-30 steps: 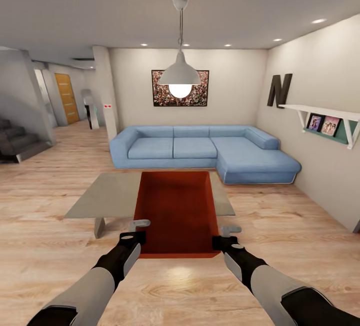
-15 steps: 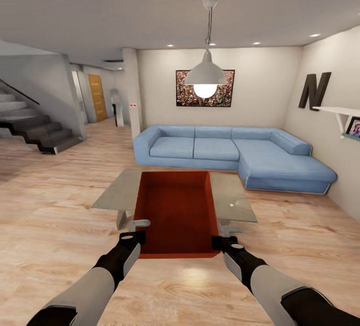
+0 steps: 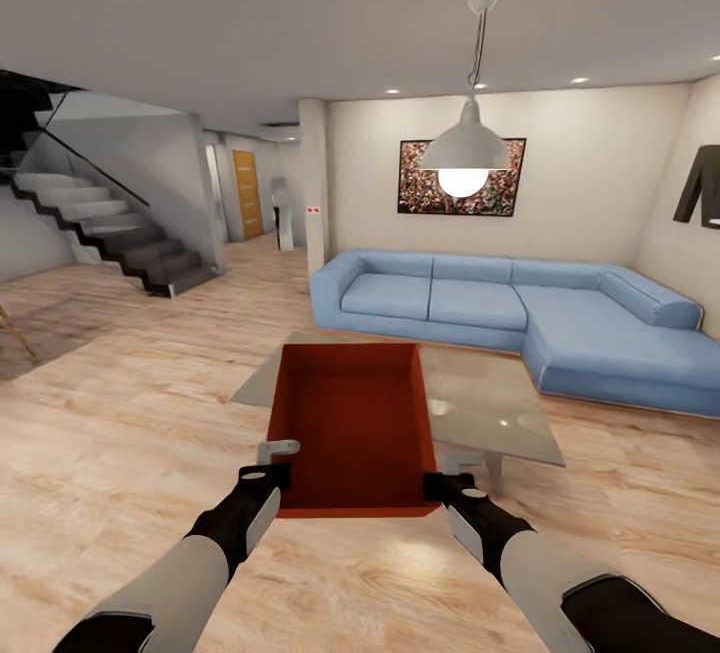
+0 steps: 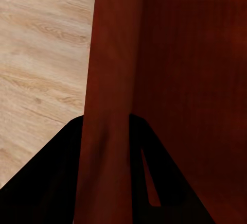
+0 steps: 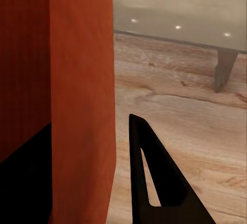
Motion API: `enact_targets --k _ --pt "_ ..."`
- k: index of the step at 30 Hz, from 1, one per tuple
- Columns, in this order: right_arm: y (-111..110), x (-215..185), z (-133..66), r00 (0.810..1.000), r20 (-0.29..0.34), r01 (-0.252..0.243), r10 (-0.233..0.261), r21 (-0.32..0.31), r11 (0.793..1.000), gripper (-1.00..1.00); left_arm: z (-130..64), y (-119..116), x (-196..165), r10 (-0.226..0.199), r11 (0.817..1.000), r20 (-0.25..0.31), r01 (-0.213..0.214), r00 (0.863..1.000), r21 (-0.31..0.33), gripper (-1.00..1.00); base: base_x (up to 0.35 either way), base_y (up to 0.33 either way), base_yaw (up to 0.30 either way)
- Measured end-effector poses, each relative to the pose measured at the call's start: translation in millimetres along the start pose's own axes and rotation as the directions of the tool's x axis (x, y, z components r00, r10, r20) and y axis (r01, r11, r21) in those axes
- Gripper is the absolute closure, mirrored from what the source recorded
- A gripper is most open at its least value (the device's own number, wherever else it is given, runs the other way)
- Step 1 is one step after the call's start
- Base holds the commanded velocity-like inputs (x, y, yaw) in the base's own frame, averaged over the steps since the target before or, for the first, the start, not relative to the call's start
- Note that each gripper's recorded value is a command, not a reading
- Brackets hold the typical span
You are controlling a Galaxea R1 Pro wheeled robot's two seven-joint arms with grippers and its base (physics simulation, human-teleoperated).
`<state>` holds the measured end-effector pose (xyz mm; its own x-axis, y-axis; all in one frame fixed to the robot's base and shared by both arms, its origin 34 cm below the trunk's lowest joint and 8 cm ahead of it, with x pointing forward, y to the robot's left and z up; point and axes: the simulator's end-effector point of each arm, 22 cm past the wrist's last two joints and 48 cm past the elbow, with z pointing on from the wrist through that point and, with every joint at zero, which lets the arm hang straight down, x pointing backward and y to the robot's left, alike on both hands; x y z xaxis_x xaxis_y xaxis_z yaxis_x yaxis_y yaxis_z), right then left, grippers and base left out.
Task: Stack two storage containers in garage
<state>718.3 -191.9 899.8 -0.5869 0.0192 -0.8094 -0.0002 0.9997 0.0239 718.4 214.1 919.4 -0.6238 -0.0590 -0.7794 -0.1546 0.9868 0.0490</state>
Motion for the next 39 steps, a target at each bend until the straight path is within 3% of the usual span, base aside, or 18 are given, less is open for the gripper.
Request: enact_targets --k 39 --pt "0.1 -0.1 0.0 1.000 0.000 0.000 0.000 0.000 1.000 1.00 0.0 0.1 -0.1 0.000 1.000 0.000 0.000 1.000 0.000 1.00 0.000 0.000 0.300"
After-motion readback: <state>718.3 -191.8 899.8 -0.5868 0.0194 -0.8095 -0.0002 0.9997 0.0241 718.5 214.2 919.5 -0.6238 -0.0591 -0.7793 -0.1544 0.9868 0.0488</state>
